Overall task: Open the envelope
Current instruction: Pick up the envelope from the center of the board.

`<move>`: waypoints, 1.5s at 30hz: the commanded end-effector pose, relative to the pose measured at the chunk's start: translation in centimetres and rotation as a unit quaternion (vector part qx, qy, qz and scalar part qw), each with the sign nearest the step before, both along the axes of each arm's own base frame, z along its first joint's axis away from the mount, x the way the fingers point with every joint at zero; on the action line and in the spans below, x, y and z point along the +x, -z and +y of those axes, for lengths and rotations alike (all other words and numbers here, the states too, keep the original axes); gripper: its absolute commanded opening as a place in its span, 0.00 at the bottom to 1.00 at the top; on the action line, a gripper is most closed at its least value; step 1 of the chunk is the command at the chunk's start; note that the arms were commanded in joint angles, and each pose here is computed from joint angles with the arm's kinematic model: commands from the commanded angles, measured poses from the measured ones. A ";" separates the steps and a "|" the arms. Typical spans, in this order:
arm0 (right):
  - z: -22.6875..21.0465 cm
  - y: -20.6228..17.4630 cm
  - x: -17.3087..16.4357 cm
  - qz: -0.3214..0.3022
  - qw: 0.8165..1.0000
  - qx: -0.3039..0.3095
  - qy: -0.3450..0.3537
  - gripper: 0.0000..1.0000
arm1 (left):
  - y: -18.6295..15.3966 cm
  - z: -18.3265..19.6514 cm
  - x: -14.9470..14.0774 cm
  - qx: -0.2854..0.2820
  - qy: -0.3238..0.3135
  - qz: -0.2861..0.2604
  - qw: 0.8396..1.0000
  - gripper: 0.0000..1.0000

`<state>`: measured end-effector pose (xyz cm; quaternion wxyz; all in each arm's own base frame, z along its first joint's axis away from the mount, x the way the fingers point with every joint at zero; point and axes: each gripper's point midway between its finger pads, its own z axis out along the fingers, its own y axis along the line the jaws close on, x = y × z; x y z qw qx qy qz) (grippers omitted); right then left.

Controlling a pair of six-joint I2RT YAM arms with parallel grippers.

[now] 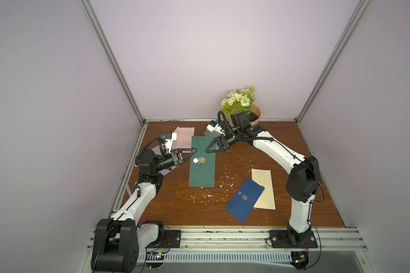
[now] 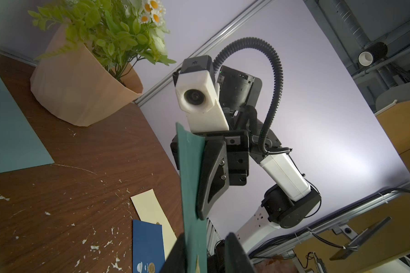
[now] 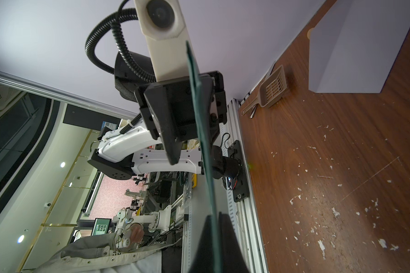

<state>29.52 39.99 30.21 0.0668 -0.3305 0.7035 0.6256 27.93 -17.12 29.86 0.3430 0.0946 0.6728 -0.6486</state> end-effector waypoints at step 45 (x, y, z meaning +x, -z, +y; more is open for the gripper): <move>0.5 -11.4 0.5 0.014 0.976 0.219 0.019 0.21 | -5.5 1.1 4.4 -0.030 -0.046 -0.075 0.996 0.00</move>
